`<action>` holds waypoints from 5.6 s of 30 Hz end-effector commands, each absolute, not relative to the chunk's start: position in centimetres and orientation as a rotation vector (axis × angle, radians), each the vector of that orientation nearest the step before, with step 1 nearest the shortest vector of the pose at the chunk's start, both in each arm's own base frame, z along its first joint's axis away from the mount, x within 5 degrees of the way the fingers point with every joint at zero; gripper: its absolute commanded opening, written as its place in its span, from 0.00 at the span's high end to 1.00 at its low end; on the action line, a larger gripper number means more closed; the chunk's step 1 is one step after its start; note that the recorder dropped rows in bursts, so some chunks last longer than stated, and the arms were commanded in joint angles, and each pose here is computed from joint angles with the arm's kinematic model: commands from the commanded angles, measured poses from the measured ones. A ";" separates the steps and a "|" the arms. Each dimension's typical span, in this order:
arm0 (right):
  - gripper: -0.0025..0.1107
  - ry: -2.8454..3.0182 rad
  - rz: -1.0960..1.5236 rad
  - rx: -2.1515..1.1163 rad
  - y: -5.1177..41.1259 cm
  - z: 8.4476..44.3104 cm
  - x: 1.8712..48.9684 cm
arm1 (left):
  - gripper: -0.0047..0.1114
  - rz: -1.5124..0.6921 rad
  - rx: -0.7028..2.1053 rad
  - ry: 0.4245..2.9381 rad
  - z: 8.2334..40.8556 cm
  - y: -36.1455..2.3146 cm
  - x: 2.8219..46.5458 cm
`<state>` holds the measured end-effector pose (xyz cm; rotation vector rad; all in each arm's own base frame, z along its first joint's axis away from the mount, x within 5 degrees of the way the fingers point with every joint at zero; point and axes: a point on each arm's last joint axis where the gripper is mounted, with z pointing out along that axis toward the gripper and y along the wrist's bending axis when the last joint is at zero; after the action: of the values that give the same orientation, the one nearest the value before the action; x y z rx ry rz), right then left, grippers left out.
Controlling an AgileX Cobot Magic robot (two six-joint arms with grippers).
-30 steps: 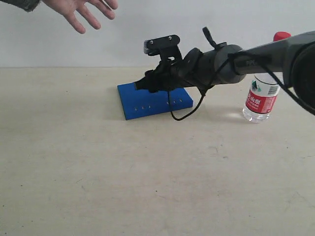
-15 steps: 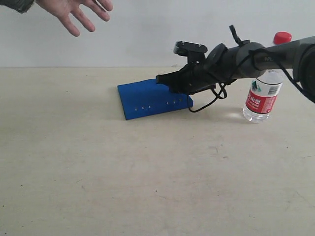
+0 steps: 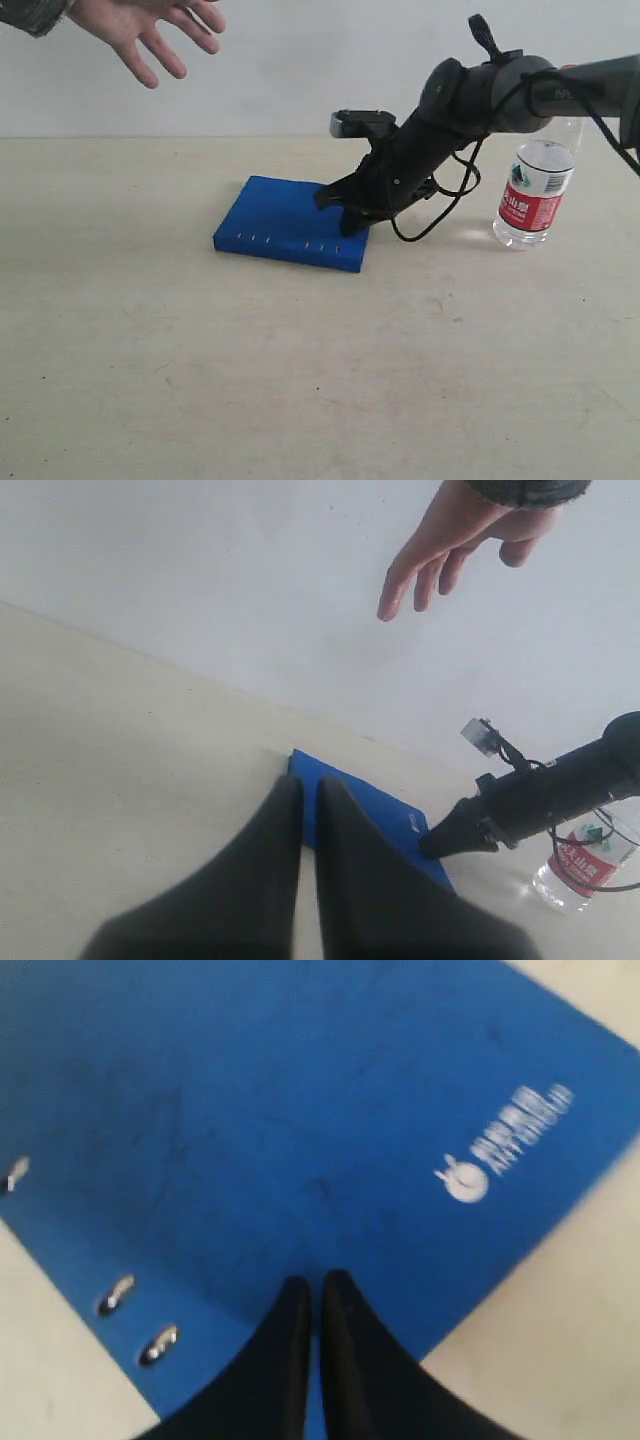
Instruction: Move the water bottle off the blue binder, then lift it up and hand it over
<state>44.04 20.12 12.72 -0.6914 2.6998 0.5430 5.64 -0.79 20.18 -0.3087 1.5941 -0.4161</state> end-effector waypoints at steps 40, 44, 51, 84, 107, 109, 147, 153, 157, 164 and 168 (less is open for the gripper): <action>0.98 2.577 0.311 -1.069 23.8 11.8 42.1 | 0.92 -0.424 -0.283 1.617 20.0 -1.0 5.6; 0.98 2.531 0.273 -1.146 24.8 14.9 40.9 | 0.92 -0.423 -0.283 1.615 20.1 -1.0 5.6; 0.98 2.395 0.309 -0.816 25.0 17.6 42.7 | 0.92 -0.639 -0.492 1.540 20.4 -1.0 5.6; 0.55 2.528 0.775 -1.499 24.8 20.6 36.2 | 0.92 -0.423 -0.577 2.404 16.7 -5.1 24.5; 0.50 2.591 0.938 -1.088 20.2 13.8 41.9 | 0.40 -0.551 -0.202 2.669 12.6 -8.8 32.0; 0.50 2.568 0.889 -1.043 20.2 13.3 42.6 | 0.39 -0.540 -0.224 2.655 12.6 -8.7 32.2; 0.78 2.517 1.409 -0.898 22.4 17.4 40.3 | 0.40 -0.391 0.137 2.613 11.1 -8.5 33.1; 0.55 2.544 1.298 -1.031 22.2 16.6 39.9 | 0.40 -0.483 -0.080 2.585 11.5 -8.7 33.4; 0.41 2.707 1.083 -0.928 21.3 15.0 40.6 | 0.40 -0.580 -0.216 2.571 11.7 -9.0 33.5; 0.42 2.807 1.068 -0.909 21.0 12.3 40.6 | 0.42 -0.529 -0.332 2.552 11.6 -8.5 33.7; 0.43 2.820 1.087 -0.915 21.0 11.4 40.5 | 0.43 -0.565 -0.297 2.563 11.6 -8.8 33.6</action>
<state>40.65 21.07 11.93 -0.9050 2.8119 1.0739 33.65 -8.46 11.65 -0.3016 2.5563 -0.5356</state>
